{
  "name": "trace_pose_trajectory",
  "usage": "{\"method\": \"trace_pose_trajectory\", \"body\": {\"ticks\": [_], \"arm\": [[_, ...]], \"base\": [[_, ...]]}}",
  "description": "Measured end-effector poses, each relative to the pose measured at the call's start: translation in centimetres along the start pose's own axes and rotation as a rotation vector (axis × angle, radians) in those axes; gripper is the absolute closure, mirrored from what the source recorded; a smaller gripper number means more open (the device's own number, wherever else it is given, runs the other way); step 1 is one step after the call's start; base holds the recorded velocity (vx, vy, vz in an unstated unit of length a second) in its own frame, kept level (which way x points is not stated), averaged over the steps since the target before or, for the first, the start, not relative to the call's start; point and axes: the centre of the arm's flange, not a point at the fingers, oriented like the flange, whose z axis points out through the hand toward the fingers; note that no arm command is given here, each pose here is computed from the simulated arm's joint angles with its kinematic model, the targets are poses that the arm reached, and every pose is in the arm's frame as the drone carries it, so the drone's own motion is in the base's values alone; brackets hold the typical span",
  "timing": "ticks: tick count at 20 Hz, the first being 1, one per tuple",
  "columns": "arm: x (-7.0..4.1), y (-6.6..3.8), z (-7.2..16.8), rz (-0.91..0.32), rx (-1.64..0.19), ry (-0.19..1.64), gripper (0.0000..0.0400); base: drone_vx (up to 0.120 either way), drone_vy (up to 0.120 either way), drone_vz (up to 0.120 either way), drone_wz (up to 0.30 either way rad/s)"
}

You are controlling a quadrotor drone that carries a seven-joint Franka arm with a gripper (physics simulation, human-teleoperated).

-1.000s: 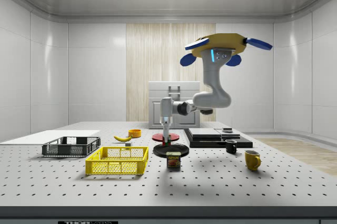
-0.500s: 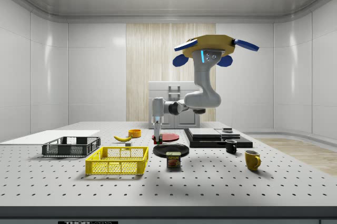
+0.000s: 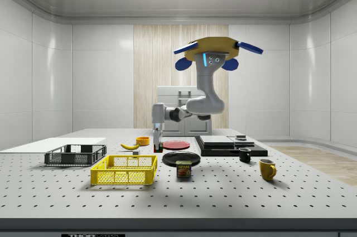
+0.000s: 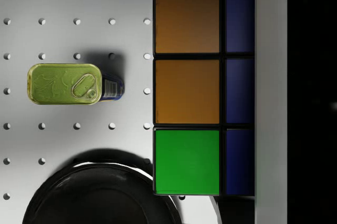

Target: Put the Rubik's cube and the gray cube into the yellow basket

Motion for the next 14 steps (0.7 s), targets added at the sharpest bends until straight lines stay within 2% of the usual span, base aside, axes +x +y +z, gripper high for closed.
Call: {"method": "trace_pose_trajectory", "body": {"ticks": [14], "arm": [[0.00, 0.00, 0.00, 0.000, 0.000, 0.000, 0.0075]], "base": [[0.120, 0.000, 0.000, 0.000]]}}
